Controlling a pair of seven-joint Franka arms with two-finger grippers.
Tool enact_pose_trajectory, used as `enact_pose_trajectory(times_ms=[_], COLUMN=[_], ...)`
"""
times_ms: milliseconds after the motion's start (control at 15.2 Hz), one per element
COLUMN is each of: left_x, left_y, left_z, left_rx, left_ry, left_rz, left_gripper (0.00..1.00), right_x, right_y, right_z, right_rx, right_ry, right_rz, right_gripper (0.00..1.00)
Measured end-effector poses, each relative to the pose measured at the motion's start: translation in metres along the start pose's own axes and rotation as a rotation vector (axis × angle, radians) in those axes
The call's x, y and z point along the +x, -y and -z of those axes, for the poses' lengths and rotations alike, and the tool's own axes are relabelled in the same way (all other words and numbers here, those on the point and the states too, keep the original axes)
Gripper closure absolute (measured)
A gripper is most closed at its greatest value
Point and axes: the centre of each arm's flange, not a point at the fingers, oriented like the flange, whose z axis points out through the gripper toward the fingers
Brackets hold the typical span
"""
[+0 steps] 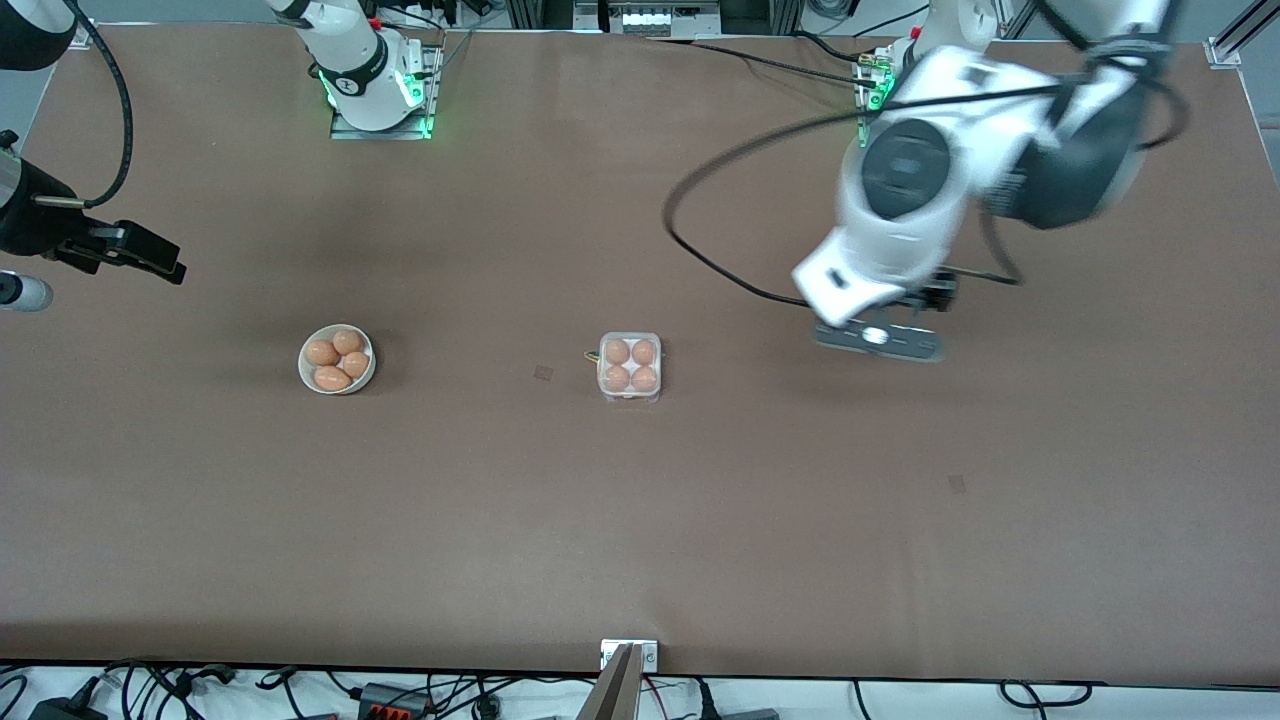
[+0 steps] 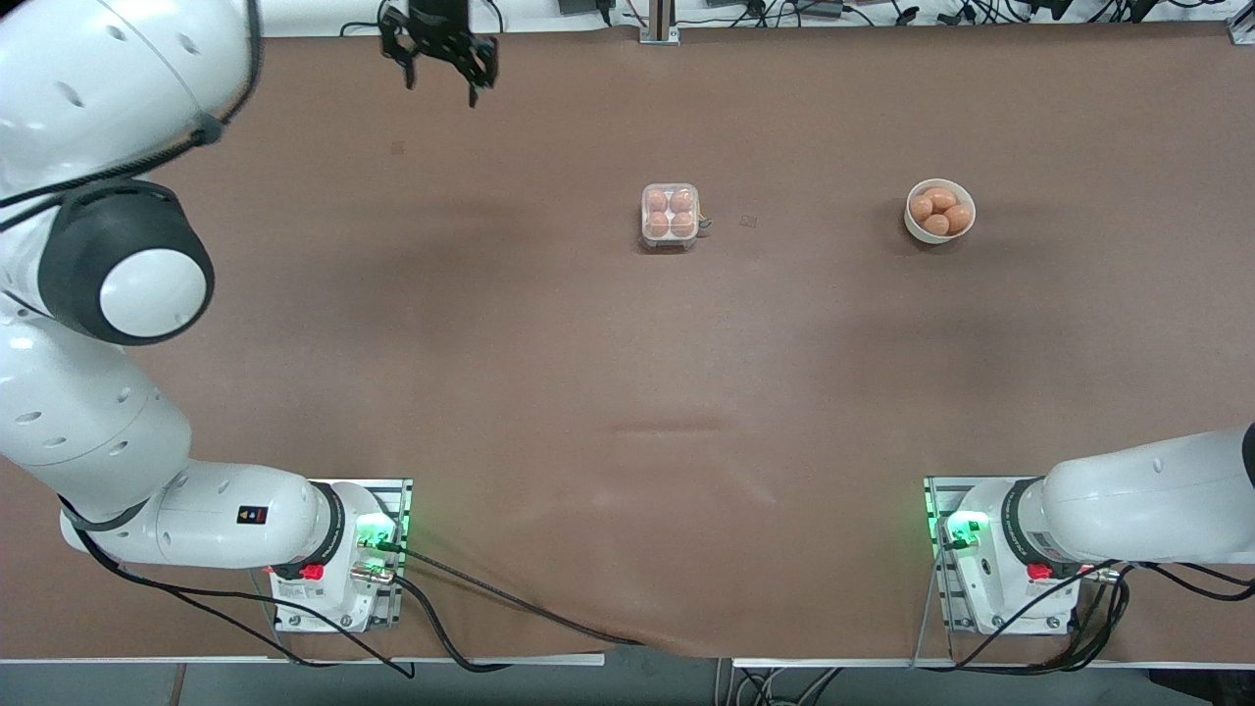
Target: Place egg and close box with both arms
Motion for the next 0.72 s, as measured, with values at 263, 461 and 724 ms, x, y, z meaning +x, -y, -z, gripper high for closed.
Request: enact_pose_trajectory(times_ms=[263, 461, 724], left_x=[0.006, -0.016, -0.069], left_y=[0.116, 0.172, 0.191], left_z=[0.026, 0.042, 0.051], left_rx=[-0.193, -0.257, -0.239], left_ry=[-0.012, -0.028, -0.061], left_rz=[0.029, 0.065, 0.112], left_gripper=[0.00, 0.00, 0.00], right_x=[0.000, 0.000, -0.001], right_y=[0.000, 0.000, -0.001], right_z=[0.000, 0.001, 0.013], right_rx=[0.000, 0.000, 0.003], right_ry=[0.000, -0.002, -0.026], right_rz=[0.000, 0.000, -0.001], right_gripper=[0.00, 0.00, 0.00])
